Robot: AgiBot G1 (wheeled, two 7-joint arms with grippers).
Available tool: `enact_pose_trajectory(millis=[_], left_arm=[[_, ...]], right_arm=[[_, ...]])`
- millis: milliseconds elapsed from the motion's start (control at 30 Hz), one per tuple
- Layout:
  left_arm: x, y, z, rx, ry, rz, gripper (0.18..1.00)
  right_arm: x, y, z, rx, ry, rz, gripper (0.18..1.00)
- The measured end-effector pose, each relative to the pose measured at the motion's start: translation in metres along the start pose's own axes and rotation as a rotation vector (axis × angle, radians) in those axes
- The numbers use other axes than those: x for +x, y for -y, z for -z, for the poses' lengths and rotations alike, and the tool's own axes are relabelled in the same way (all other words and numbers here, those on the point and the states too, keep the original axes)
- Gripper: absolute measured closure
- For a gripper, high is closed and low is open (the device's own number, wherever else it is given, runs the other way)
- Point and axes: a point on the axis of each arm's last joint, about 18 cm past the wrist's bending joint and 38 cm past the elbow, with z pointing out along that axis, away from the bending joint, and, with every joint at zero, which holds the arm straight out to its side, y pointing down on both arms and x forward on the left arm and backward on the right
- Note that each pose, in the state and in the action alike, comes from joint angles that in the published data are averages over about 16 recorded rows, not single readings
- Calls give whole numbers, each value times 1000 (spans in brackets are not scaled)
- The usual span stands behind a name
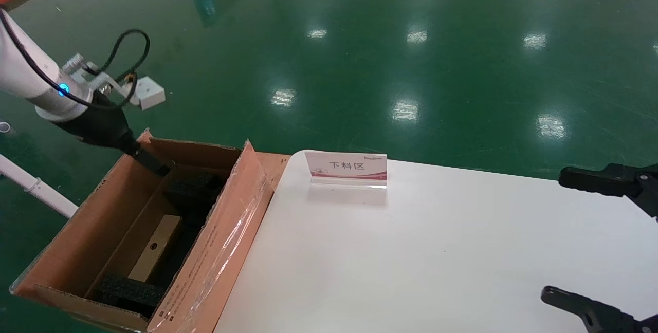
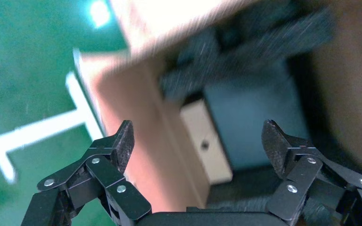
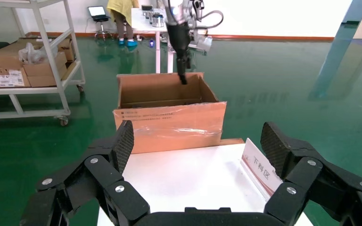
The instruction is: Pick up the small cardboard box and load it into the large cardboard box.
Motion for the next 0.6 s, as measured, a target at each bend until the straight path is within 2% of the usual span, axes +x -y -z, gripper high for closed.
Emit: enact_pose_trajectory(millis=[267,433,600], left_arm=[[14,15,34,217,-151,-112,195],[29,17,43,288,-228,-167,186],[52,21,38,324,-311,-212,184]], right_arm=[[0,0,0,0,0,0,178],[0,0,0,0,0,0,178],[0,0,0,0,-1,0,178]])
